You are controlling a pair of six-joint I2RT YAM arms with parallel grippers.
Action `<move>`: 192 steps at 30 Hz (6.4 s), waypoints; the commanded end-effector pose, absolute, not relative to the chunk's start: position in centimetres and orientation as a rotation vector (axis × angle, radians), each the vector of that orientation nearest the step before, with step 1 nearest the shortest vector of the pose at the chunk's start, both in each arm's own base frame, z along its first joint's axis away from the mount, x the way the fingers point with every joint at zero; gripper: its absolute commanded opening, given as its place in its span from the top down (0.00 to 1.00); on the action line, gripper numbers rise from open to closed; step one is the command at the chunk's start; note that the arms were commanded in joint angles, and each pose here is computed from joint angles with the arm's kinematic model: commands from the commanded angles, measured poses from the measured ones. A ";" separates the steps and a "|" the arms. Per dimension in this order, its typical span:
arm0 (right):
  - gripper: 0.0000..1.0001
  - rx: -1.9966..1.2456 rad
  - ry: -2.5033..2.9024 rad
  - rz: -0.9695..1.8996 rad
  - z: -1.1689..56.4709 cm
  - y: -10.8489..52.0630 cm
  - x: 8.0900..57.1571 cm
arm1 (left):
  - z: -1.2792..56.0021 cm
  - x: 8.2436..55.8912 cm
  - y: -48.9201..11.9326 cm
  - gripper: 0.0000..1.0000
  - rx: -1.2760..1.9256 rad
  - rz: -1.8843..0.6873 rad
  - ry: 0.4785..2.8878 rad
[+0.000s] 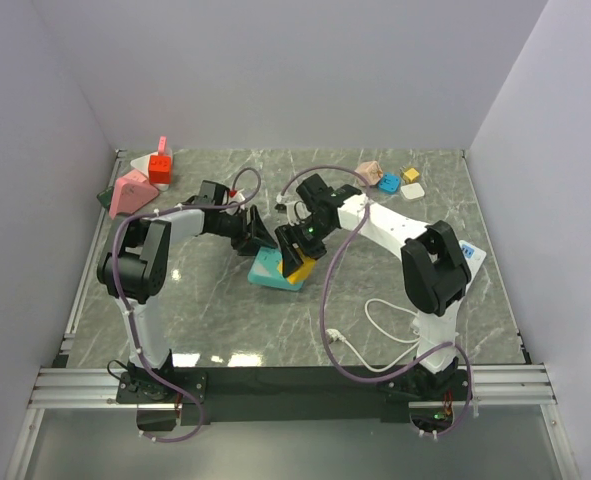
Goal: Pull the plug off the socket
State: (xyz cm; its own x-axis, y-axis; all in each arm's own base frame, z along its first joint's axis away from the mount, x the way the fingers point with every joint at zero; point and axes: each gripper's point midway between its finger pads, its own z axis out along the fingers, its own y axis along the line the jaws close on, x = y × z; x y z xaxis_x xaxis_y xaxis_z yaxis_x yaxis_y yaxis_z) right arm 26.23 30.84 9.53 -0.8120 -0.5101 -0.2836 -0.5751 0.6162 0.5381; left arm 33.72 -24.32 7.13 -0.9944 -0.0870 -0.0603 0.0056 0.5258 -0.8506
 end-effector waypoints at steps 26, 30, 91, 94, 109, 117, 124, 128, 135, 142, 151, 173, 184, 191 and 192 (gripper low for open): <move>1.00 -0.750 2.633 0.767 12.0 31.9 31.5 | 9.4 29.2 -27.9 0.99 0.199 -1.743 2.670; 1.00 -0.728 2.633 0.777 12.4 31.8 31.7 | 7.6 28.9 -27.2 0.99 0.174 -1.642 2.727; 1.00 -0.426 2.410 1.020 24.6 23.2 33.7 | 4.7 31.5 -23.3 0.99 0.003 -1.378 2.826; 1.00 -0.394 2.449 0.943 23.9 22.2 34.7 | 5.0 31.7 -23.4 0.99 0.000 -1.386 2.816; 1.00 0.724 2.309 0.723 13.7 6.1 45.8 | 8.3 33.1 -23.6 0.99 0.018 -1.384 2.676; 1.00 0.982 2.245 0.672 8.3 2.2 49.3 | 10.5 36.0 -22.9 1.00 0.021 -1.215 2.593; 0.86 1.012 2.191 0.720 7.9 1.8 53.9 | 12.4 38.0 -22.7 0.99 0.010 -1.169 2.522; 0.36 1.020 2.169 0.734 7.8 1.6 55.6 | 12.8 38.8 -22.8 0.99 -0.006 -1.161 2.508; 0.07 1.026 2.152 0.773 9.7 0.9 56.2 | 12.2 39.9 -23.1 0.99 -0.039 -1.182 2.501; 0.04 1.057 2.201 0.616 14.3 -0.8 50.1 | 11.8 39.4 -23.3 0.99 -0.044 -1.194 2.512; 0.03 1.063 2.219 0.484 17.6 -2.4 41.3 | 10.8 36.7 -29.5 0.99 0.072 -1.317 2.526; 0.02 0.886 2.101 0.542 24.0 0.2 32.1 | 6.8 27.9 -56.0 0.92 0.360 -1.780 2.522; 0.02 0.870 2.113 0.557 23.8 0.5 32.2 | 7.8 24.1 -56.1 0.01 0.513 -1.737 2.531; 0.02 0.865 2.105 0.532 24.1 0.1 32.6 | 11.7 24.6 -51.7 0.01 0.616 -1.483 2.448; 0.02 0.864 2.106 0.531 24.2 0.1 32.6 | 12.6 24.2 -50.9 0.00 0.619 -1.452 2.460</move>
State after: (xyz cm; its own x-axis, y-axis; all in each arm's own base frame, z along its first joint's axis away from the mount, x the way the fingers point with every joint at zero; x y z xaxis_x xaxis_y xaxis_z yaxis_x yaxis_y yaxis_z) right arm 32.09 0.43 23.01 -0.4778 0.7436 -0.4677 0.4261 0.6618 0.6168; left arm 23.64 -52.57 7.67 -0.9434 0.2405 -0.2281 0.3140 0.4278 -0.8476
